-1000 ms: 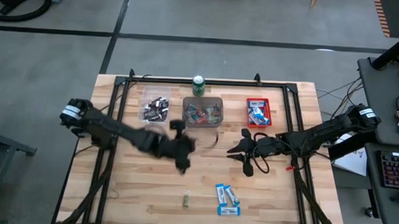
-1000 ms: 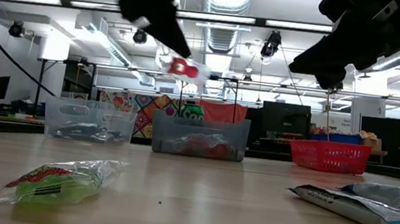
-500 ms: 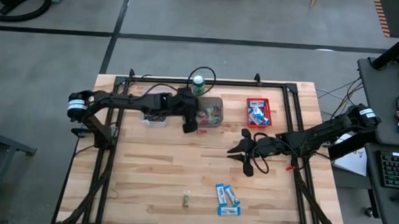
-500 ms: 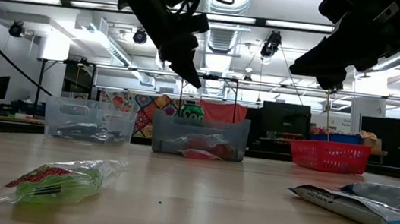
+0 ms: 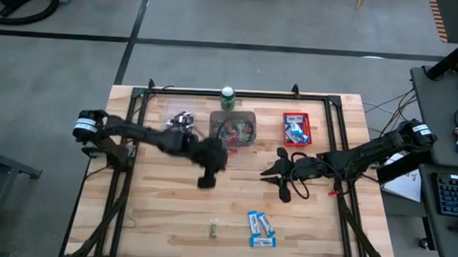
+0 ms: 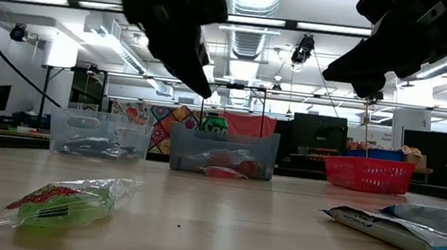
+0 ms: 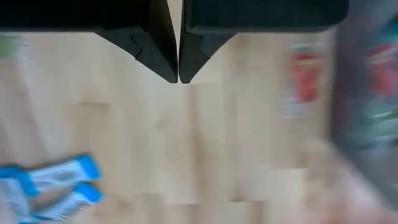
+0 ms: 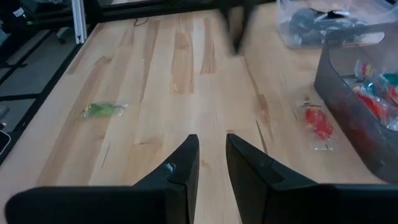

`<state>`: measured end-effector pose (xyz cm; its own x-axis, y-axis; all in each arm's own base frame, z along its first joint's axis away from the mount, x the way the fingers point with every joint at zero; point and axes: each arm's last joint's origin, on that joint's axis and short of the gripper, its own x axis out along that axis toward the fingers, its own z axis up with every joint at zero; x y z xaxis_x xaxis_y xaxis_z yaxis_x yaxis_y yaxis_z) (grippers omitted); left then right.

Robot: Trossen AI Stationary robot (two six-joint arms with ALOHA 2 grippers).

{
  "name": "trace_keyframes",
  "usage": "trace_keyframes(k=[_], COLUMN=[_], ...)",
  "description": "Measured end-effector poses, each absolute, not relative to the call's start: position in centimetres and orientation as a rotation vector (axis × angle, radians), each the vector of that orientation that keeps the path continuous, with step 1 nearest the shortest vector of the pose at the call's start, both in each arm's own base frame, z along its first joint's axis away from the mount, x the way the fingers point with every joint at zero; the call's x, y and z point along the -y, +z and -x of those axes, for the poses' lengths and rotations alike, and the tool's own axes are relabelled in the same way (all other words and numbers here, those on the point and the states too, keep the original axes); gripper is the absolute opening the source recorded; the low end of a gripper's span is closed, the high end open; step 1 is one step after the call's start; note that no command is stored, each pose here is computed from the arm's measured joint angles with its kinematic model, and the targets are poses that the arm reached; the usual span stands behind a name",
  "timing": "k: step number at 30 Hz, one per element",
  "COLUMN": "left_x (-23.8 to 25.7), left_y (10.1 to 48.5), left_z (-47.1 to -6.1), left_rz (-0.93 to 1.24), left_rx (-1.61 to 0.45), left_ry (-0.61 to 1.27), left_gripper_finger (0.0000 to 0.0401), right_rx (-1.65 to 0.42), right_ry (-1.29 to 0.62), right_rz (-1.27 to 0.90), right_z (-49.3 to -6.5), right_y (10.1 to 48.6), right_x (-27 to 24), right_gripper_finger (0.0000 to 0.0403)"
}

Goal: Organize candy in baskets
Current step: Put the orange gummy into the black bin

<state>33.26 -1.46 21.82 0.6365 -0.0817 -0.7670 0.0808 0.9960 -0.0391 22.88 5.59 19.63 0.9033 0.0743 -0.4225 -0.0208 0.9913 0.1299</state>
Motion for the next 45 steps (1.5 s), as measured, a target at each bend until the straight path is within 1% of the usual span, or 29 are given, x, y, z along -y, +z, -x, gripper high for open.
trace_keyframes(k=[5, 10, 15, 21, 28, 33, 38, 42, 45], left_x=[6.2, 8.8, 8.6, 7.7, 6.1, 5.2, 4.5, 4.4, 4.3], left_y=[20.7, 20.0, 19.3, 18.5, 19.5, 19.5, 19.3, 19.3, 19.2], left_z=[-32.6, -32.0, -30.8, -27.7, -23.6, -21.5, -20.5, -20.3, -20.4], left_rz=[-0.086, -0.144, -0.149, -0.104, -0.093, -0.093, -0.091, -0.094, -0.102], left_rx=[-0.82, -0.737, -0.67, -0.544, -0.404, -0.347, -0.32, -0.313, -0.31], left_ry=[-0.101, -0.112, -0.078, -0.077, 0.041, 0.13, 0.274, 0.32, 0.331], left_gripper_finger=[0.0, 0.0, 0.0, 0.0, 0.0, 0.0, 0.0, 0.0, 0.0], right_rx=[-0.423, -0.416, -0.362, -0.37, -0.423, -0.445, -0.453, -0.449, -0.447], right_ry=[0.043, -0.085, -0.132, -0.145, -0.328, -0.338, -0.369, -0.428, -0.447], right_rz=[-0.116, -0.075, -0.018, -0.002, 0.079, 0.153, 0.233, 0.221, 0.19], right_z=[-23.0, -23.5, -25.0, -26.8, -29.4, -31.7, -33.3, -34.0, -34.3], right_y=[19.7, 19.1, 17.9, 15.1, 12.8, 11.9, 11.7, 11.7, 11.5], right_x=[-5.6, -5.3, -5.5, -5.9, -6.1, -6.6, -6.8, -5.7, -5.0], right_gripper_finger=[0.0069, 0.007, 0.0072, 0.0065, 0.0069, 0.0096, 0.0142, 0.0176, 0.0192])
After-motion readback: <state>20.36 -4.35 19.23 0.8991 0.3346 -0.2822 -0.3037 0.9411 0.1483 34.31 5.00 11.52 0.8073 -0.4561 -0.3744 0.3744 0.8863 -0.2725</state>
